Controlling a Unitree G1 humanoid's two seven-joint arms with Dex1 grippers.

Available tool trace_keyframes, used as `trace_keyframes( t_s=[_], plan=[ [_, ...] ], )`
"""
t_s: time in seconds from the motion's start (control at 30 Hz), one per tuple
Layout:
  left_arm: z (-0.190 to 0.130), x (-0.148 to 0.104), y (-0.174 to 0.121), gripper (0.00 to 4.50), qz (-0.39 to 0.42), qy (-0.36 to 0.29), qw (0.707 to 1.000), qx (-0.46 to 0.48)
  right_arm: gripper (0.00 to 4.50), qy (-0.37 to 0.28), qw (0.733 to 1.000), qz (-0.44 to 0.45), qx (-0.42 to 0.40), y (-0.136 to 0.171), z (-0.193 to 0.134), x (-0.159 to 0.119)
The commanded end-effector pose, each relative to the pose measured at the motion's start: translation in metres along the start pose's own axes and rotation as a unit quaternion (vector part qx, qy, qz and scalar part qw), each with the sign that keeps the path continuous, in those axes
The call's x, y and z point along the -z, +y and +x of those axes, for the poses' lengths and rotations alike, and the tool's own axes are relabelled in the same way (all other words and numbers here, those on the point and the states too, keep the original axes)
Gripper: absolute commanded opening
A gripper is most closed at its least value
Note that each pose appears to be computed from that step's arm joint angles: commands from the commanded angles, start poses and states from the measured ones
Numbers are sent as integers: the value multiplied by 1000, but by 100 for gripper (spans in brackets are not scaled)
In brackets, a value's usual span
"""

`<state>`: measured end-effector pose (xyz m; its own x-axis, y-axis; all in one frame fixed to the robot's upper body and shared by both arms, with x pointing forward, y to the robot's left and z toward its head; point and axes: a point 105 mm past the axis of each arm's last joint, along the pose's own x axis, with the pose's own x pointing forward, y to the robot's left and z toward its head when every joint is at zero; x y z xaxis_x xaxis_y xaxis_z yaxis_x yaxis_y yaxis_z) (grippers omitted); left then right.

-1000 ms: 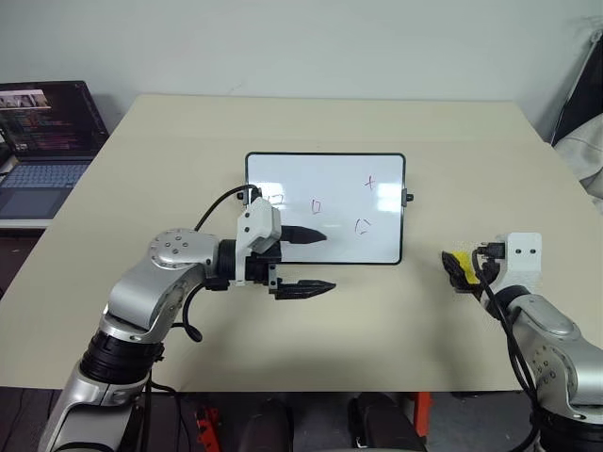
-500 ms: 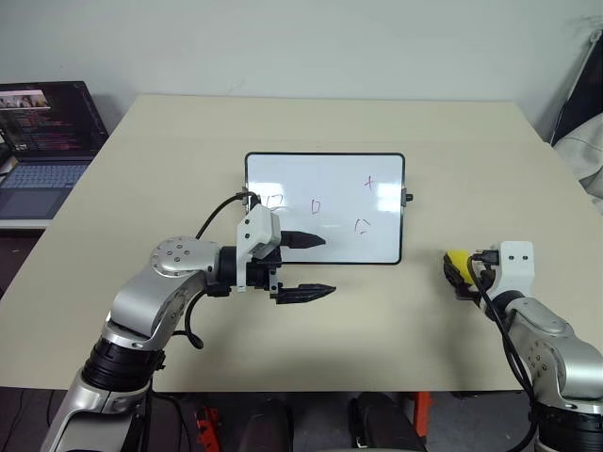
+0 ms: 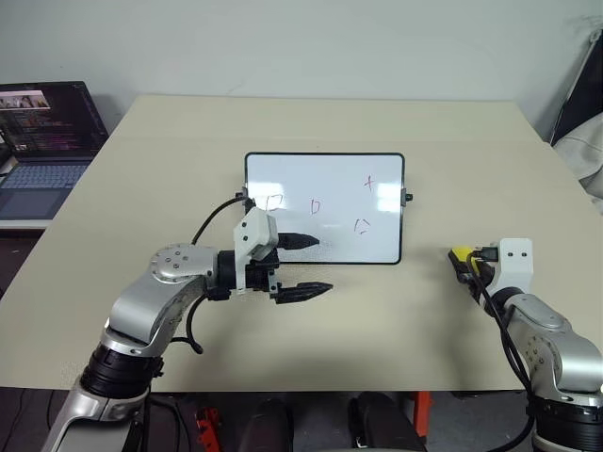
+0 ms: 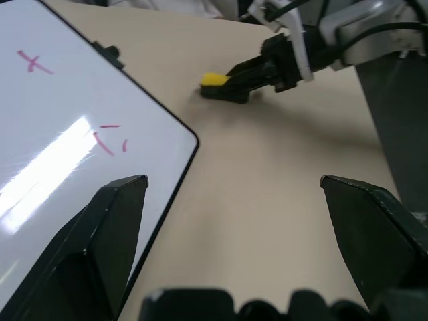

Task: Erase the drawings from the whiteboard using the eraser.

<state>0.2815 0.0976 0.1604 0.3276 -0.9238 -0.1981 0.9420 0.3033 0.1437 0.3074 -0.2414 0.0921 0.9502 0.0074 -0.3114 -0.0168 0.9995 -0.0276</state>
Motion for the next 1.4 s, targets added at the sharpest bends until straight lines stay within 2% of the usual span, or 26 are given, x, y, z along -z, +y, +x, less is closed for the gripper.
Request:
trace_keyframes(
  t_s=[0.03, 0.13, 0.27, 0.4, 0.57, 0.77, 0.93, 1.07, 1.2, 1.33, 1.4],
  plan=[
    [-9, -3, 0, 450, 12, -1, 999, -33, 114, -48, 998, -28, -20, 7, -10, -18],
    [-12, 3, 3, 450, 14, 8, 997, -71, 114, -85, 994, -43, -52, 22, -18, -28],
    [-13, -5, 18, 450, 22, -9, 992, -128, 114, -151, 976, -112, -106, 55, -23, -63],
    [-11, -16, 37, 450, 35, -19, 985, -170, 113, -184, 964, -144, -125, 72, -14, -91],
    [-3, -32, 44, 450, 40, -38, 984, -171, 113, -228, 946, -174, -153, 102, -1, -129],
    [5, -35, 45, 450, 43, -37, 986, -158, 112, -239, 931, -213, -174, 130, 20, -147],
    [6, -32, 42, 450, 41, -34, 988, -147, 112, -231, 924, -255, -167, 137, 37, -148],
    [6, -31, 40, 450, 39, -36, 988, -143, 112, -174, 930, -295, -136, 121, 59, -125],
    [5, -29, 39, 450, 38, -37, 988, -142, 112, -141, 930, -304, -153, 114, 55, -110],
    [8, -29, 37, 450, 36, -39, 989, -138, 112, -100, 903, -363, -204, 119, 47, -91],
    [10, -29, 36, 450, 37, -41, 989, -135, 112, -101, 899, -372, -206, 121, 47, -92]
  ],
)
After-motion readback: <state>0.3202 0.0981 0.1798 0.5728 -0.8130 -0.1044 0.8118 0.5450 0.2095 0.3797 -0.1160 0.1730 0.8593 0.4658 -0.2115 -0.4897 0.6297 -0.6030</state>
